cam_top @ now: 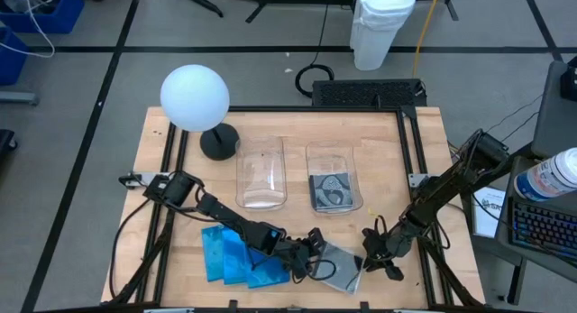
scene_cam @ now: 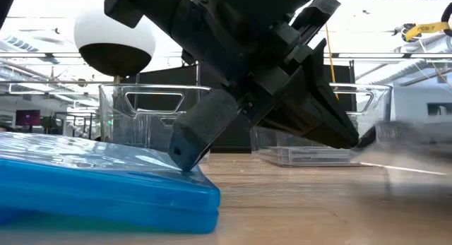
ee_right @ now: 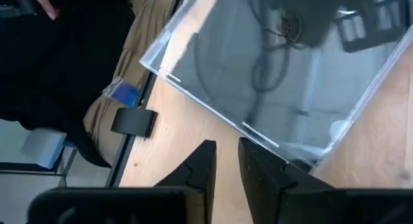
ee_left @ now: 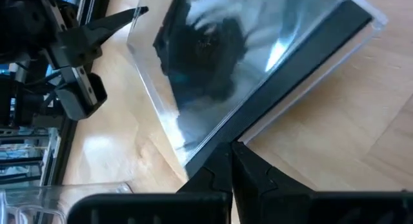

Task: Pick & place jewel cases by type
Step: Put the black CD case into the right transparent bin

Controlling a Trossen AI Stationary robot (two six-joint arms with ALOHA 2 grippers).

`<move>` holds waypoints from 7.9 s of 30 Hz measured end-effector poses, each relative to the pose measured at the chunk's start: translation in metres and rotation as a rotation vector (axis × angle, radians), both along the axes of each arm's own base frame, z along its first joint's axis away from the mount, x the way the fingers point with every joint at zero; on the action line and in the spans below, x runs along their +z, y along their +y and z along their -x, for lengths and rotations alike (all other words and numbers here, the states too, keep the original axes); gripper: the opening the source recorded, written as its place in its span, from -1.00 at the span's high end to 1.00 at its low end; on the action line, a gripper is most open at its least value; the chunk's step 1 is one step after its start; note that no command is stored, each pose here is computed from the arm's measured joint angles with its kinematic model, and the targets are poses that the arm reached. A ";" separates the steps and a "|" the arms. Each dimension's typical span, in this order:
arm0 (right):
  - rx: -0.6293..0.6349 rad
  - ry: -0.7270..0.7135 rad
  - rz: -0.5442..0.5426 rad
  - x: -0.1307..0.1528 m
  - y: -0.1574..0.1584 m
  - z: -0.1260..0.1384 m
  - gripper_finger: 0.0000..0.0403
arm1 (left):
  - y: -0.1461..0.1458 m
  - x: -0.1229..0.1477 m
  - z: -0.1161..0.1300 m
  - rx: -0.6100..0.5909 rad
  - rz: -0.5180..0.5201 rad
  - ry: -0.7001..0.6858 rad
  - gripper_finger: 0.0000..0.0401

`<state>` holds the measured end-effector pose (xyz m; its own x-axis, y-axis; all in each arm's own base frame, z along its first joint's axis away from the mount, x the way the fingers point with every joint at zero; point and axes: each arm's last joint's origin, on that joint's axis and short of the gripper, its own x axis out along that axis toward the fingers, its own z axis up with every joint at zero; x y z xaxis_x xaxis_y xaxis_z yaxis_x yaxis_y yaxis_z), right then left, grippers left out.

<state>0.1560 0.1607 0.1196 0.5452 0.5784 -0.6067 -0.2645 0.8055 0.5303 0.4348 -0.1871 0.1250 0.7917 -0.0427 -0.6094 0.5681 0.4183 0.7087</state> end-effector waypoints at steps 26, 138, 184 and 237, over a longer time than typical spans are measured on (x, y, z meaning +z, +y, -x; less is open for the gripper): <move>-0.122 -0.113 0.077 0.002 -0.002 -0.004 0.67 | 0.002 -0.003 0.002 0.012 0.054 0.049 0.85; -0.250 -0.383 0.405 -0.034 0.010 -0.010 0.99 | 0.000 0.048 0.044 0.835 1.027 -0.112 -0.70; -0.215 -0.378 0.433 -0.031 0.034 -0.037 0.27 | 0.007 0.045 0.042 0.807 1.010 -0.110 -0.74; -0.594 -0.557 0.732 -0.009 0.029 -0.019 -0.31 | 0.012 0.043 0.039 0.630 0.867 -0.026 -0.74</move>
<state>0.1745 0.1896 0.1103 0.9224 -0.2680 -0.2782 0.2164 0.9550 -0.2027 0.3957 -0.1755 0.1685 0.8347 -0.0319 -0.5497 0.0631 0.9973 0.0380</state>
